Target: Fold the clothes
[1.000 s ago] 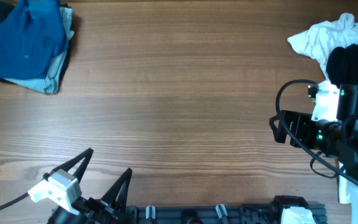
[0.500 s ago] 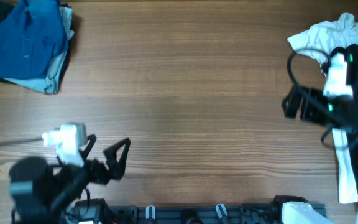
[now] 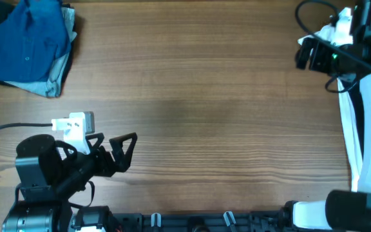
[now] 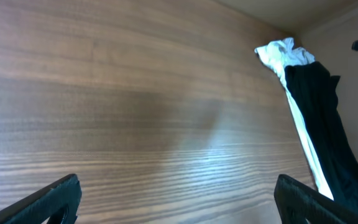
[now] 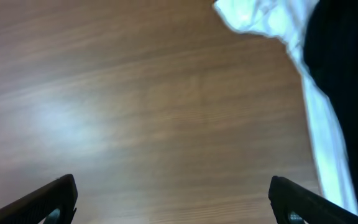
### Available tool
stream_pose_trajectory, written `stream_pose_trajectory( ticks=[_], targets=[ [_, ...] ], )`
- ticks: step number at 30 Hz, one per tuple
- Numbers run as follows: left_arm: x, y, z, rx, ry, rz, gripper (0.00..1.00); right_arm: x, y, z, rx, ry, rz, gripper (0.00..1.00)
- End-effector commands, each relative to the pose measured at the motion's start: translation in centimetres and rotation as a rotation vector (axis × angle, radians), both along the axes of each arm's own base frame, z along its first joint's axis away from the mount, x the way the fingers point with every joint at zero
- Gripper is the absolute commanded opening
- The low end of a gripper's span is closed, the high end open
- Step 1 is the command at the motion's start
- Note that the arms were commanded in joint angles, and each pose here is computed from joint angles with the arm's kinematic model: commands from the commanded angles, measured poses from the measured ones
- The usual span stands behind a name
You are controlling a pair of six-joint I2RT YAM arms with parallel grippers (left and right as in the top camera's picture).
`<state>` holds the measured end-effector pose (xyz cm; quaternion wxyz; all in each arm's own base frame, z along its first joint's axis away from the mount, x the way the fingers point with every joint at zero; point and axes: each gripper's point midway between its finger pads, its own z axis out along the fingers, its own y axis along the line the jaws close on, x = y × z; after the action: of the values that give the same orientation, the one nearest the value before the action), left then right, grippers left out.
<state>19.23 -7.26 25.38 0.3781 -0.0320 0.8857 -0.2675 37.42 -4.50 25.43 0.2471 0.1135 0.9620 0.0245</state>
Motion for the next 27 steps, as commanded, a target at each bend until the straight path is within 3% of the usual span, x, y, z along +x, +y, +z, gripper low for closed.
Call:
stream_pose_trajectory(
  ticks=[1,8,14,17,24,27],
  targets=[
    [-0.4,-0.4,0.4,-0.001,-0.013,-0.030,1.00,0.7,-3.8,0.2,-0.065,-0.020,-0.076,1.00],
    [-0.4,-0.4,0.4,-0.002,-0.014,-0.030,1.00,1.3,-7.5,1.2,-0.064,-0.093,-0.179,1.00],
    [-0.3,-0.4,0.5,-0.001,-0.017,-0.030,1.00,2.1,-5.8,1.4,0.041,-0.130,-0.123,1.00],
    [-0.4,-0.7,0.5,-0.006,-0.017,-0.045,1.00,2.3,-7.1,1.6,-0.040,-0.140,-0.133,1.00],
    [-1.2,-2.2,0.4,-0.007,-0.013,-0.126,1.00,2.1,-9.5,-0.9,-0.110,-0.044,-0.222,1.00],
    [-1.6,-3.0,0.4,-0.007,-0.012,-0.168,1.00,0.8,-12.1,-2.9,-0.141,0.041,-0.383,1.00]
  ],
)
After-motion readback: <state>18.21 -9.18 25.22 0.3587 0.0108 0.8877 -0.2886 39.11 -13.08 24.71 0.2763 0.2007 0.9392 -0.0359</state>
